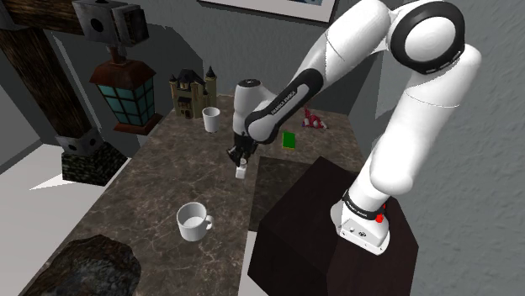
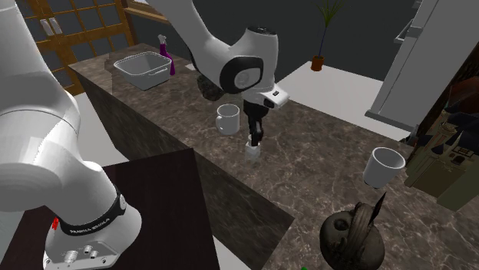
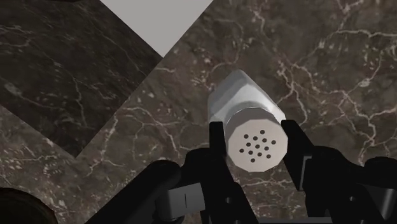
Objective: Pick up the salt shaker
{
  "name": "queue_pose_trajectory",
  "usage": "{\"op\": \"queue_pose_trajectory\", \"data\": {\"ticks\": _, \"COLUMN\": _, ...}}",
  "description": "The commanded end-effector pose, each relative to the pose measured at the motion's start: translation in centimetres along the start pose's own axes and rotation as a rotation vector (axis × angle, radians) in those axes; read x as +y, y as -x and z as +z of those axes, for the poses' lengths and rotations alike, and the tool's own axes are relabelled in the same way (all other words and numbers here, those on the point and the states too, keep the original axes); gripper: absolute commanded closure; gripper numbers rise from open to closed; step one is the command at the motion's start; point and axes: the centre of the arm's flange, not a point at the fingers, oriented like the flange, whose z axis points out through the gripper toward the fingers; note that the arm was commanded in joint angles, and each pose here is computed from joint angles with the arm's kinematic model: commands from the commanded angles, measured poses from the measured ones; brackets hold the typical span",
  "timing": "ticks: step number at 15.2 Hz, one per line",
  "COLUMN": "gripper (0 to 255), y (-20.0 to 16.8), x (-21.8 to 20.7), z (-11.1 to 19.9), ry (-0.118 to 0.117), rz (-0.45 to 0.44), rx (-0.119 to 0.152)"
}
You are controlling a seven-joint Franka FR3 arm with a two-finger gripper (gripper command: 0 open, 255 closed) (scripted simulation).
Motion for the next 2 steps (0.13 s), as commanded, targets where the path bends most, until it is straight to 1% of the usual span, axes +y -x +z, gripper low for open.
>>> {"op": "queue_pose_trajectory", "data": {"ticks": 1, "gripper": 255, "y": 0.01, "x": 0.03, "z": -0.65, "ry": 0.0, "rz": 0.0, "rx": -0.001}}
{"op": "queue_pose_trajectory", "data": {"ticks": 2, "gripper": 255, "y": 0.02, "x": 0.03, "z": -0.65, "ry": 0.0, "rz": 0.0, "rx": -0.001}}
